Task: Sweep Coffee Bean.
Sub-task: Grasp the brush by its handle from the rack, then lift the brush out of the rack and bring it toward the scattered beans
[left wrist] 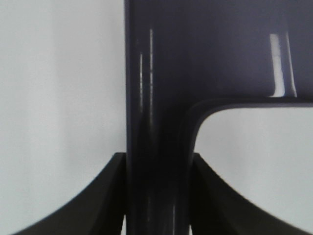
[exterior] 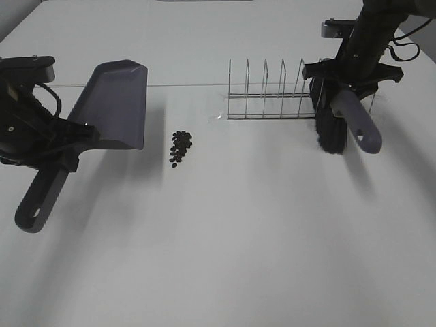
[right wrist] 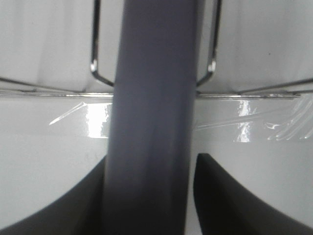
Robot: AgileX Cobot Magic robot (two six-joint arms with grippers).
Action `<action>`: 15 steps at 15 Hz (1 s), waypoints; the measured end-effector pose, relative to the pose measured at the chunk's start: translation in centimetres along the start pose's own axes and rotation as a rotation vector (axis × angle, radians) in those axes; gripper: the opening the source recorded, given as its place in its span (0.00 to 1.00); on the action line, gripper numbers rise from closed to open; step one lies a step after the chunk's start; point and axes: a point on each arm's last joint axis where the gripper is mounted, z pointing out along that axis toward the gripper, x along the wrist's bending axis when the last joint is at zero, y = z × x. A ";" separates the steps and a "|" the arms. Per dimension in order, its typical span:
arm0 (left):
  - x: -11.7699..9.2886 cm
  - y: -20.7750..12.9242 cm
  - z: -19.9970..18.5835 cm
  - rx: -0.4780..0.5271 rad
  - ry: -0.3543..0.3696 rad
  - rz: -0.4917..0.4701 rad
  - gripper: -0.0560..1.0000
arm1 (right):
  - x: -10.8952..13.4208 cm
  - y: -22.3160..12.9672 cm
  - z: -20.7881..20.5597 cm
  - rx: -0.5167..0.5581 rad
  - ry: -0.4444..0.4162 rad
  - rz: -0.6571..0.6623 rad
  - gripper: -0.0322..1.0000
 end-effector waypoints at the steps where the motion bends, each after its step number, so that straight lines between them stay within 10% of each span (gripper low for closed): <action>1: 0.0 0.0 0.0 0.000 0.000 0.000 0.39 | 0.0 0.1 0.0 -0.008 0.001 0.012 0.42; 8: 0.0 0.0 0.0 -0.001 0.005 0.009 0.39 | 0.1 0.1 -1.1 0.001 0.004 0.029 0.36; 15: 0.0 0.0 0.0 -0.002 0.005 0.011 0.39 | 0.3 0.6 -13.4 -0.092 0.000 0.018 0.36</action>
